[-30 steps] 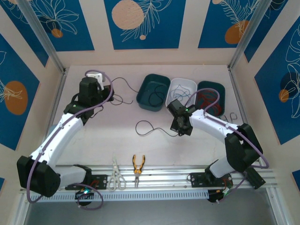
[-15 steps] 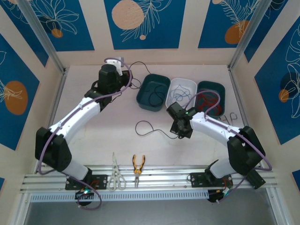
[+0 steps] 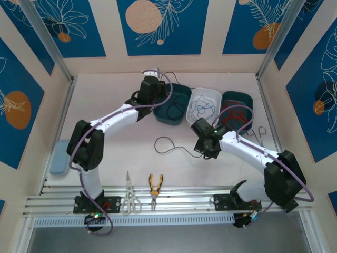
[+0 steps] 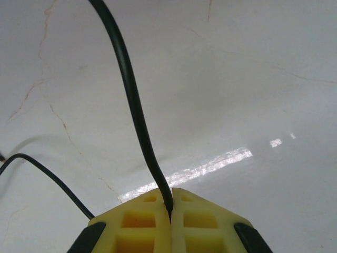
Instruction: Untangle the cables
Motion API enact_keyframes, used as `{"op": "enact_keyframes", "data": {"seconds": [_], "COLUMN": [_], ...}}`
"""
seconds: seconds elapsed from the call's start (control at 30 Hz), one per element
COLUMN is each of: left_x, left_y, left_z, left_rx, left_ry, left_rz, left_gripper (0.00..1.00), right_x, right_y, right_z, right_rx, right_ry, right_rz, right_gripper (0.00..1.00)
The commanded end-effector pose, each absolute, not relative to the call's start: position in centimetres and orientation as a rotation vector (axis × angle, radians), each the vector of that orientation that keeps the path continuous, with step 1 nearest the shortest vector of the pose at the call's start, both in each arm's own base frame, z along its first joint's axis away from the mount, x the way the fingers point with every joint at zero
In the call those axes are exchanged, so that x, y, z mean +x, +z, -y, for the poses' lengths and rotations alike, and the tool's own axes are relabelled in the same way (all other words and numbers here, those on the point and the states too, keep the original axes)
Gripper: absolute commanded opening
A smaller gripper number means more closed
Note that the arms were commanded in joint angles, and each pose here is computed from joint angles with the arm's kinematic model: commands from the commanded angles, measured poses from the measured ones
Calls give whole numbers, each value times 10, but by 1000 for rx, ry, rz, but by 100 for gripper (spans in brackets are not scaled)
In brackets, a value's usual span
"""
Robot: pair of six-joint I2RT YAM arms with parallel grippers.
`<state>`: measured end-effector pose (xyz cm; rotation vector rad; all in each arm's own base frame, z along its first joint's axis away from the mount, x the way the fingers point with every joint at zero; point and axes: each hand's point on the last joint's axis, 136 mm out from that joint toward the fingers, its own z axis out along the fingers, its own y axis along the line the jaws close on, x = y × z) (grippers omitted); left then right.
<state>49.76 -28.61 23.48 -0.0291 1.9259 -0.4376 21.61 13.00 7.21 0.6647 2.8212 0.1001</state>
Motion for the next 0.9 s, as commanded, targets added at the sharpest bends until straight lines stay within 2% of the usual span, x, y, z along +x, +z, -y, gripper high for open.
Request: {"op": "enact_keyframes", "data": {"seconds": [0.0, 0.87], "left_x": [513, 498], "left_y": [247, 143], "left_z": [281, 289], "left_rx": [-115, -397], "left_ry": [-362, -201], "left_rz": [-1851, -2071], "left_gripper": [0, 0], "right_x": [209, 205], "right_y": [74, 70], "right_z": [-119, -110], "right_rx": [715, 740], "right_ry": [76, 106], "right_rz": [-2799, -2796], "right_gripper": [0, 0]}}
